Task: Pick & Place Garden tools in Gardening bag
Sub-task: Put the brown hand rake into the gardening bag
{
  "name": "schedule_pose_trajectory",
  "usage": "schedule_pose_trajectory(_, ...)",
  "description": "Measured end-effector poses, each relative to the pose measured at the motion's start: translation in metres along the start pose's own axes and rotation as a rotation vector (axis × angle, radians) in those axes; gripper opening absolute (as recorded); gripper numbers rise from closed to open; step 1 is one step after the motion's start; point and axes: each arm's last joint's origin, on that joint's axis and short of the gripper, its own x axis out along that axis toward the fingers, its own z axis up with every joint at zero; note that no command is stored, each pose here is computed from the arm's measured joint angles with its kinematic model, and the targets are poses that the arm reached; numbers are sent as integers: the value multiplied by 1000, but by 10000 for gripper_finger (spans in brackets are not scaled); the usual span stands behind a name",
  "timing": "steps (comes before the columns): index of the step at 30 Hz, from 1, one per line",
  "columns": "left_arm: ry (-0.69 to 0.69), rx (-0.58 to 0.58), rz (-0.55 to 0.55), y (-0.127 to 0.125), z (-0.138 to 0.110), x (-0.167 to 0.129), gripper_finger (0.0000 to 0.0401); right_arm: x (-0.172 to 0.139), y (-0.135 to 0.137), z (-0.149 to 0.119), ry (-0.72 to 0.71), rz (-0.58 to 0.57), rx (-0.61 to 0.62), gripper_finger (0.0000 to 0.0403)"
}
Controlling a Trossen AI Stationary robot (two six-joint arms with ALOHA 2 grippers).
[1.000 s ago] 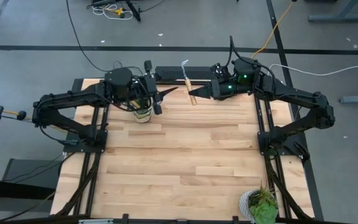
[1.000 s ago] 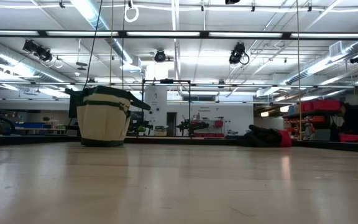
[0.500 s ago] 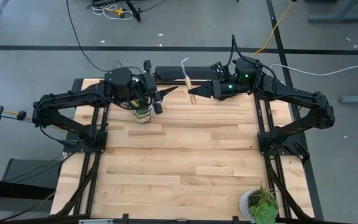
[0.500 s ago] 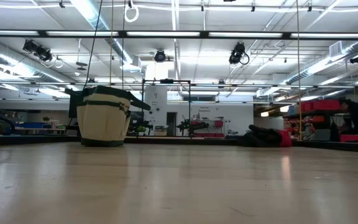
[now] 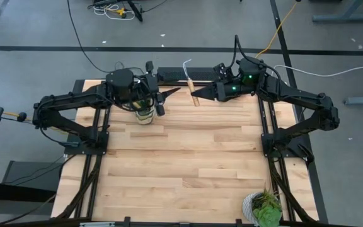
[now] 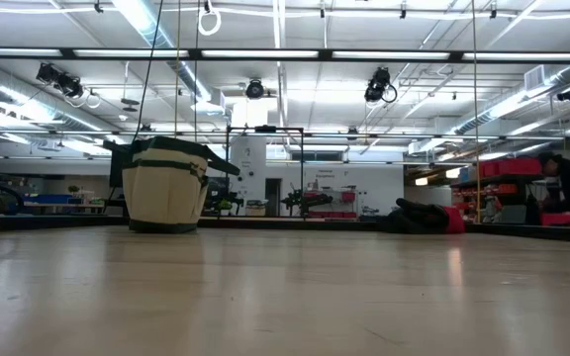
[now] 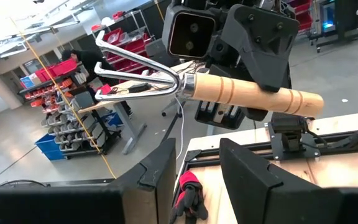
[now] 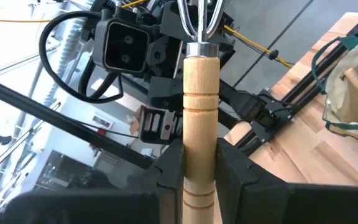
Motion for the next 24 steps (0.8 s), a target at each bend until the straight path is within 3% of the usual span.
schedule_pose_trajectory(24, 1, 0, 0, 0, 0, 0, 131, 0, 0, 0, 12, 10, -12, 57)
